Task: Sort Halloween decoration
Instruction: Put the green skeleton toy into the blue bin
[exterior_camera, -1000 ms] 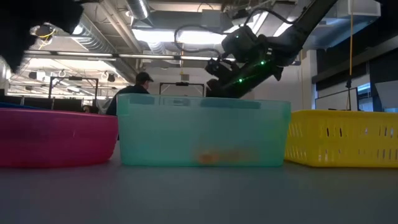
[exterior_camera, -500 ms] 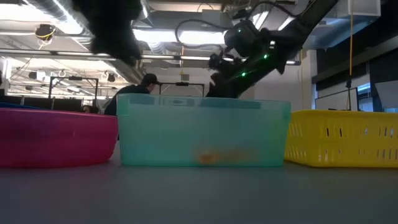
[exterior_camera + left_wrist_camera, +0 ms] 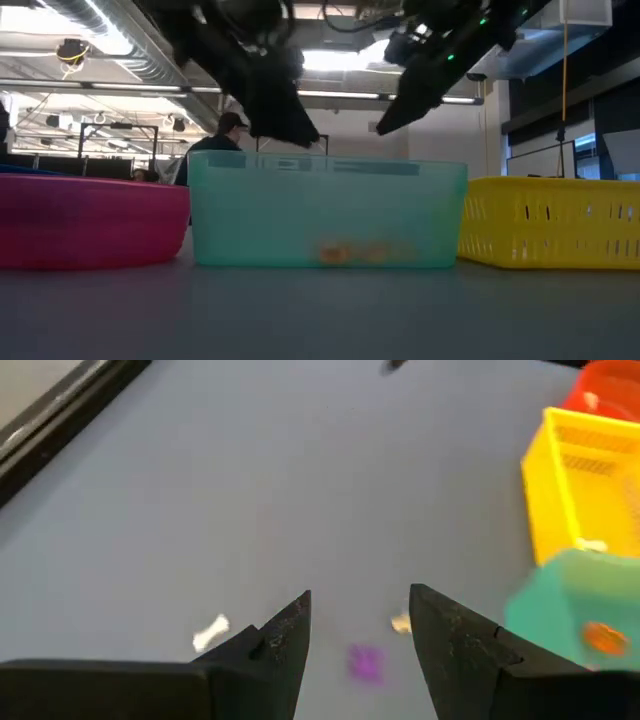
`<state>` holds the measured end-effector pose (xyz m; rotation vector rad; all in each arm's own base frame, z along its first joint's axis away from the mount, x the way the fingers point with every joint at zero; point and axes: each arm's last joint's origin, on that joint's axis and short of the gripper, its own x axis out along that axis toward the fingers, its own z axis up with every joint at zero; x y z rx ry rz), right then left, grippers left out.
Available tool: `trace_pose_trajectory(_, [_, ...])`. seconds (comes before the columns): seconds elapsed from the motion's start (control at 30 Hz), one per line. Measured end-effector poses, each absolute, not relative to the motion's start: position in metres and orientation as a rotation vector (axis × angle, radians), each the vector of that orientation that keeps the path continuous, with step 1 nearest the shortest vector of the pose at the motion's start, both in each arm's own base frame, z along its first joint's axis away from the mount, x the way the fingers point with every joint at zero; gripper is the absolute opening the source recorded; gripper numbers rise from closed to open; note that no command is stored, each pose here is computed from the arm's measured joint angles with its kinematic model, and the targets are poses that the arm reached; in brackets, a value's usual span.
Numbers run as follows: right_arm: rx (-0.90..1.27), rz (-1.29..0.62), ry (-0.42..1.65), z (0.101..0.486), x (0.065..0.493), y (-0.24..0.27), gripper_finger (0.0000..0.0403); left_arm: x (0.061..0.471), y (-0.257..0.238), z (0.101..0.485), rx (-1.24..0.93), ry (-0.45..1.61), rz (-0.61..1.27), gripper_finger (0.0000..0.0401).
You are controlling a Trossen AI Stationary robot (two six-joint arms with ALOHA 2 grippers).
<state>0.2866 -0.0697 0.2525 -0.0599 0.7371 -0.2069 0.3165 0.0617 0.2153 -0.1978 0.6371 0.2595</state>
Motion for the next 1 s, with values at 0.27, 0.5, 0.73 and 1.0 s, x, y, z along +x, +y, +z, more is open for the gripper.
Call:
trace_pose_trajectory(0.27, [-0.044, -0.195, 0.836, 0.263, 0.261, -0.063, 0.0182, 0.339, 0.088, 0.173, -0.203, 0.621, 0.265, 0.0155])
trace_pose_trajectory(0.5, [-0.022, -0.151, 0.846, 0.261, 0.261, -0.062, 0.0182, 0.341, 0.102, 0.146, -0.222, 0.688, 0.308, 0.0155])
trace_pose_trajectory(0.73, [-0.020, -0.145, 0.847, 0.261, 0.261, -0.062, 0.0182, 0.344, 0.102, 0.126, -0.187, 0.746, 0.274, 0.0155])
trace_pose_trajectory(1.0, [-0.020, -0.146, 0.846, 0.261, 0.261, -0.062, 0.0182, 0.346, 0.102, 0.108, -0.172, 0.788, 0.239, 0.0155])
